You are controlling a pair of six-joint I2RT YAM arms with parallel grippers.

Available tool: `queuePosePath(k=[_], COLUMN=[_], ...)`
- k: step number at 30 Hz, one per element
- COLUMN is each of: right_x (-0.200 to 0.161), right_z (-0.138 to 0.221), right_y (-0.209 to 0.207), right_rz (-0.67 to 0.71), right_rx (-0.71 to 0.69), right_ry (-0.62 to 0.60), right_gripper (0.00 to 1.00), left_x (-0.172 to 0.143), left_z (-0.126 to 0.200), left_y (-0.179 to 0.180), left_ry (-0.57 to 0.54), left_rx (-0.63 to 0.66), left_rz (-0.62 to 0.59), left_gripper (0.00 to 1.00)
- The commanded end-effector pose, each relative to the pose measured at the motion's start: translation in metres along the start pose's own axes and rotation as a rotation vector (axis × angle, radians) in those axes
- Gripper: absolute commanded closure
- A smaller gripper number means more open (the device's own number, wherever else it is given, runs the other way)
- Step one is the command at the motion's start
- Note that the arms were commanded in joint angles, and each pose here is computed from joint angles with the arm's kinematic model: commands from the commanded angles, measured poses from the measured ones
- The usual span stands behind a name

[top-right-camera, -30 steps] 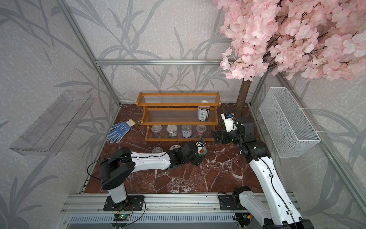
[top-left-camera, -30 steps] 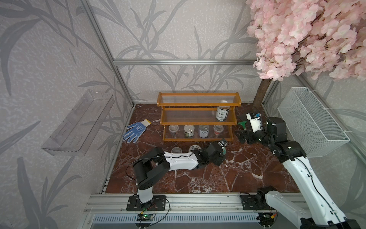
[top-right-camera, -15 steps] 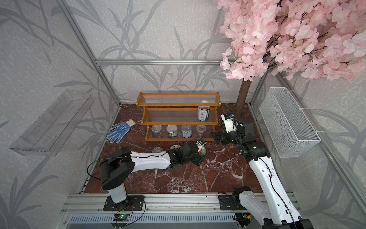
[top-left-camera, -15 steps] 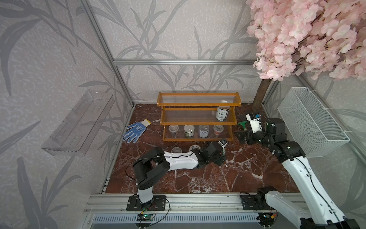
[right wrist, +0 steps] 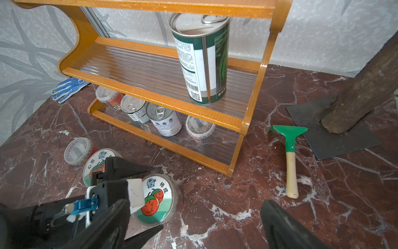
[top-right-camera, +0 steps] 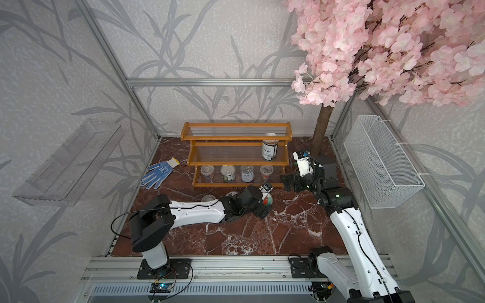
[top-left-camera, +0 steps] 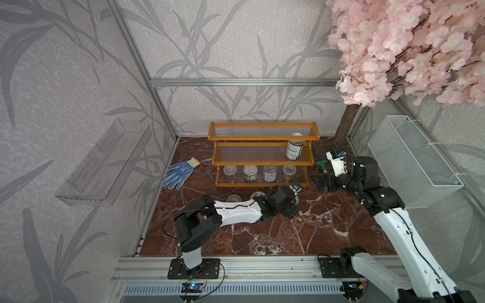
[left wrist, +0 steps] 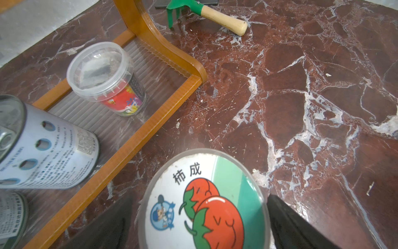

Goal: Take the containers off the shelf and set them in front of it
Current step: 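Place the container at the center of the board, then pick up a container from the shelf.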

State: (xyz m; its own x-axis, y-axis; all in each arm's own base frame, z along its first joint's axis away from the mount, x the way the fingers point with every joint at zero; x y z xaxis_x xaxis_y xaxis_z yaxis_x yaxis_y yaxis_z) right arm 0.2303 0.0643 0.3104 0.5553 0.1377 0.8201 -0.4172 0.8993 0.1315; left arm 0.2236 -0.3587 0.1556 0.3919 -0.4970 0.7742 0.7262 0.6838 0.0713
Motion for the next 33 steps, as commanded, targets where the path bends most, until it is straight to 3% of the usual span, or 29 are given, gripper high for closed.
queuePosePath(k=[1,7,11,14,19,26,33], right_x=[0.004,0.010,0.022,0.031,0.048,0.064,0.073], right_z=[0.001,-0.008,-0.022,-0.039,-0.068,-0.103,-0.125], right_y=[0.001,0.006,0.009,0.016,0.017,0.014,0.012], right_rz=[-0.008,-0.036,-0.044,0.004,0.015,0.002,-0.005], right_rx=[0.024,0.104,0.136,0.083,-0.048,-0.108,-0.100], right_ry=[-0.032,-0.076,-0.140,-0.172,-0.259,-0.291,-0.327], right_gripper=[0.01,0.01,0.01,0.01,0.01,0.01,0.01], left_x=[0.032,0.049,0.060,0.067,0.075,0.076,0.064], left_z=[0.033,0.074,0.096,0.114,0.131,0.153,0.157], left_y=[0.009,0.033,0.072,0.098,0.125,0.142,0.141], left_ry=[-0.051,-0.085,-0.192,-0.304,-0.380,-0.487,-0.499], left_rx=[0.007,-0.058,-0.073,-0.062,-0.043,-0.062,-0.078], left_rz=[-0.008,0.004,0.118,0.177,0.214,0.276,0.308], left_gripper=[0.00,0.00,0.00,0.00,0.00,0.00,0.00])
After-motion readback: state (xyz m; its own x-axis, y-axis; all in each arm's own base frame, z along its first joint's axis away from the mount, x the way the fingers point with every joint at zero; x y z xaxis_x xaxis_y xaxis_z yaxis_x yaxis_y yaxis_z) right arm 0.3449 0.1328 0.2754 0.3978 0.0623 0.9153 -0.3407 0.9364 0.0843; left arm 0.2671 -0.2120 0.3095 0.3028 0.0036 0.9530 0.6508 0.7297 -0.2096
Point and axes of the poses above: each gripper's point midway between its finger pads, its own z axis back along the fingers, its own y axis along the line the jaws close on, x = y × z, the point moved 8 cm from there along z, back along the fingers, and after that the axes turned 2 degrees about z, right-handed, at the moved point
